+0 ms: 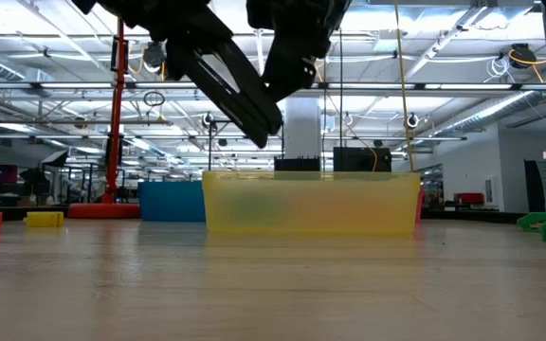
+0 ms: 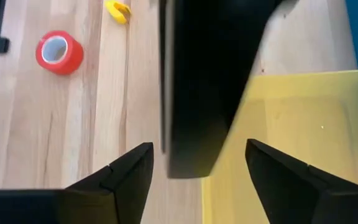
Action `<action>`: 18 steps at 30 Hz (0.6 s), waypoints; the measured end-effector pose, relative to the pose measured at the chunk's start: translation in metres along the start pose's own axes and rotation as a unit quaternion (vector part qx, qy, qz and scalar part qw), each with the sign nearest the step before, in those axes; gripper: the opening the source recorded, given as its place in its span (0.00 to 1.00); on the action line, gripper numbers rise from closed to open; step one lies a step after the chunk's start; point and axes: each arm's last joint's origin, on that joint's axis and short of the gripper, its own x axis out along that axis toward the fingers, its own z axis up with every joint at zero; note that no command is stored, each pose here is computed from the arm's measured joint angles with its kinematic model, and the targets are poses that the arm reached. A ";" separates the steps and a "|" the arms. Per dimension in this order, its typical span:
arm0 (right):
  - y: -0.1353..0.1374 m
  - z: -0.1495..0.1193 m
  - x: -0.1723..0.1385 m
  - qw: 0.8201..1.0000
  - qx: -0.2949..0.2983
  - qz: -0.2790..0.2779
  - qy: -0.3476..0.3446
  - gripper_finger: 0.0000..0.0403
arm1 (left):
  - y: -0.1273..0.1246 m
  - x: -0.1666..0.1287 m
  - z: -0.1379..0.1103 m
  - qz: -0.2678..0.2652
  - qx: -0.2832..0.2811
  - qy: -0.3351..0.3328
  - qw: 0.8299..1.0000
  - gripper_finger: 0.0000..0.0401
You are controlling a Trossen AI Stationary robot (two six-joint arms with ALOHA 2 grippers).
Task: Pick and place Stapler, Stapler remover, tape
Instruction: Put the black stapler into the blue bin
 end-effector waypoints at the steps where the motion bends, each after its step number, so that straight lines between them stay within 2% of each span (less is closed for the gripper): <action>1: 0.000 -0.001 -0.001 1.000 -0.001 -0.001 0.003 0.62 | 0.001 -0.005 0.002 0.010 0.001 -0.007 1.000 0.35; 3: 0.000 -0.001 -0.004 1.000 -0.001 -0.007 0.002 0.63 | 0.003 -0.015 0.005 0.036 0.009 -0.019 0.999 0.35; 5: -0.001 0.000 -0.006 1.000 -0.001 -0.004 -0.001 0.63 | 0.008 -0.025 0.009 0.083 0.026 -0.039 0.995 0.34; 8: -0.001 -0.001 -0.012 1.000 0.001 -0.002 0.000 0.63 | 0.019 -0.035 0.015 0.167 0.059 -0.067 0.982 0.35; 10: -0.002 0.000 -0.015 1.000 0.002 -0.004 -0.006 0.63 | 0.028 -0.038 0.017 0.203 0.079 -0.068 0.974 0.36; 14: -0.008 -0.004 -0.028 1.000 0.012 -0.023 0.002 0.63 | 0.052 -0.040 0.022 0.245 0.093 -0.064 0.963 0.36; 18: -0.013 -0.010 -0.043 0.999 0.009 -0.050 0.020 0.63 | 0.079 -0.043 0.026 0.251 0.087 -0.062 0.962 0.36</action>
